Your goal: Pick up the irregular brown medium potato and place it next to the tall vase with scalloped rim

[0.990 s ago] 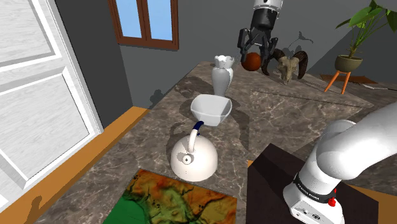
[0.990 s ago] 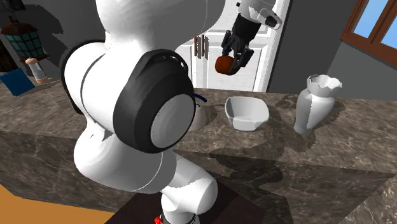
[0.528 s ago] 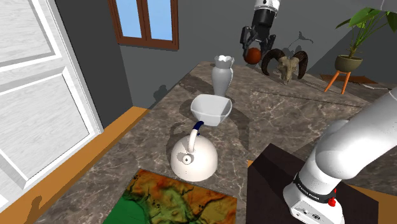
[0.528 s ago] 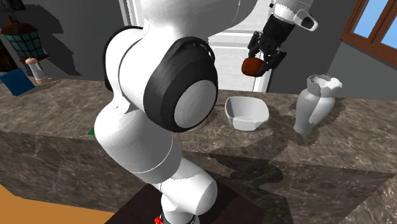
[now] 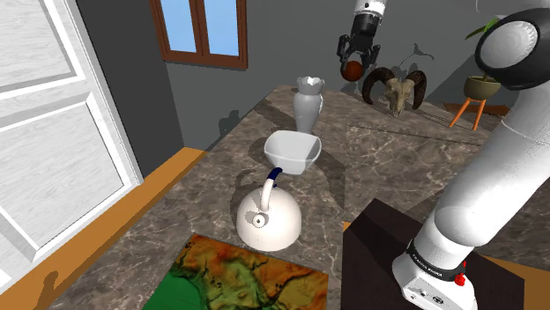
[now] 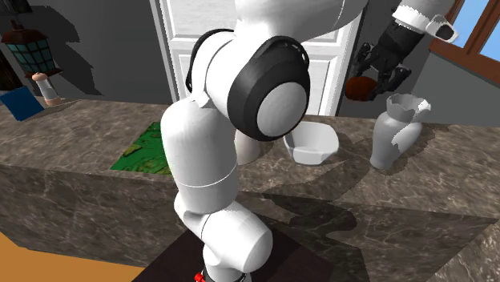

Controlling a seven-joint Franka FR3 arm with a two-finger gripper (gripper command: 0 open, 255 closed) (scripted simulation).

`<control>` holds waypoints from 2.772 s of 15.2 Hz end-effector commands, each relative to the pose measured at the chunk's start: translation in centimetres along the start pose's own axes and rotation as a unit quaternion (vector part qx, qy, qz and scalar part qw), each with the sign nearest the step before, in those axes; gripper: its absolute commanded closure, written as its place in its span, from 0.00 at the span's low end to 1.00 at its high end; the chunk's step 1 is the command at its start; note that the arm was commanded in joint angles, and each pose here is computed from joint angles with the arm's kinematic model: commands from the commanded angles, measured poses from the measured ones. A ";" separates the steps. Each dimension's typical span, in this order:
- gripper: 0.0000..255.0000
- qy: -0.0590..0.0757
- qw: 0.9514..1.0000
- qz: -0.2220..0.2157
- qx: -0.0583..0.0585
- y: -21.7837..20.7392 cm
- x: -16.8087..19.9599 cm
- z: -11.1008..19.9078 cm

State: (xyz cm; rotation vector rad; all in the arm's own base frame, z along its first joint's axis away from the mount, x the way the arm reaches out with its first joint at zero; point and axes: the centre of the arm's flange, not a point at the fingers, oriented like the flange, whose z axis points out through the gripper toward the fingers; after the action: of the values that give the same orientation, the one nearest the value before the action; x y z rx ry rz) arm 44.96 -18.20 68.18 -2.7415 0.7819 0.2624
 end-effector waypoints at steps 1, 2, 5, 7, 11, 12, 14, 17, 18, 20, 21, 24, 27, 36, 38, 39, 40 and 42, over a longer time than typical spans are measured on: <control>1.00 0.000 1.000 -0.001 -0.001 1.3 2.0 -1.1; 1.00 0.000 1.000 -0.001 -0.001 1.9 3.0 -1.5; 1.00 0.000 1.000 -0.001 -0.001 3.9 6.2 -2.8; 1.00 0.000 1.000 -0.001 -0.001 5.2 8.3 -3.7; 1.00 0.000 1.000 -0.001 -0.001 6.1 9.7 -2.5; 1.00 0.000 1.000 -0.001 -0.001 6.2 9.8 -2.0; 1.00 0.000 1.000 -0.001 -0.001 6.4 10.0 -1.0; 1.00 0.000 1.000 -0.001 -0.001 6.7 10.4 0.5; 1.00 0.000 1.000 -0.001 -0.001 6.9 10.6 1.0; 1.00 0.000 1.000 -0.001 -0.001 7.1 10.8 2.0; 1.00 0.000 1.000 -0.001 -0.001 7.2 11.0 2.5; 1.00 0.000 1.000 -0.001 -0.001 7.5 11.4 4.0; 1.00 0.000 1.000 -0.001 -0.001 7.9 11.7 5.5; 1.00 0.000 1.000 -0.001 -0.001 8.9 12.9 9.9; 1.00 0.000 1.000 -0.001 -0.001 9.1 13.2 10.9; 1.00 0.000 1.000 -0.001 -0.001 9.2 13.3 11.4; 1.00 0.000 1.000 -0.001 -0.001 9.3 13.4 11.9; 1.00 0.000 1.000 -0.001 -0.001 9.6 13.7 12.9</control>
State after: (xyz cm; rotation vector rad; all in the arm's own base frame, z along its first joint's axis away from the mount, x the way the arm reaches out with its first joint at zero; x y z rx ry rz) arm 50.00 -28.66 51.14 -2.7430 0.7798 0.2637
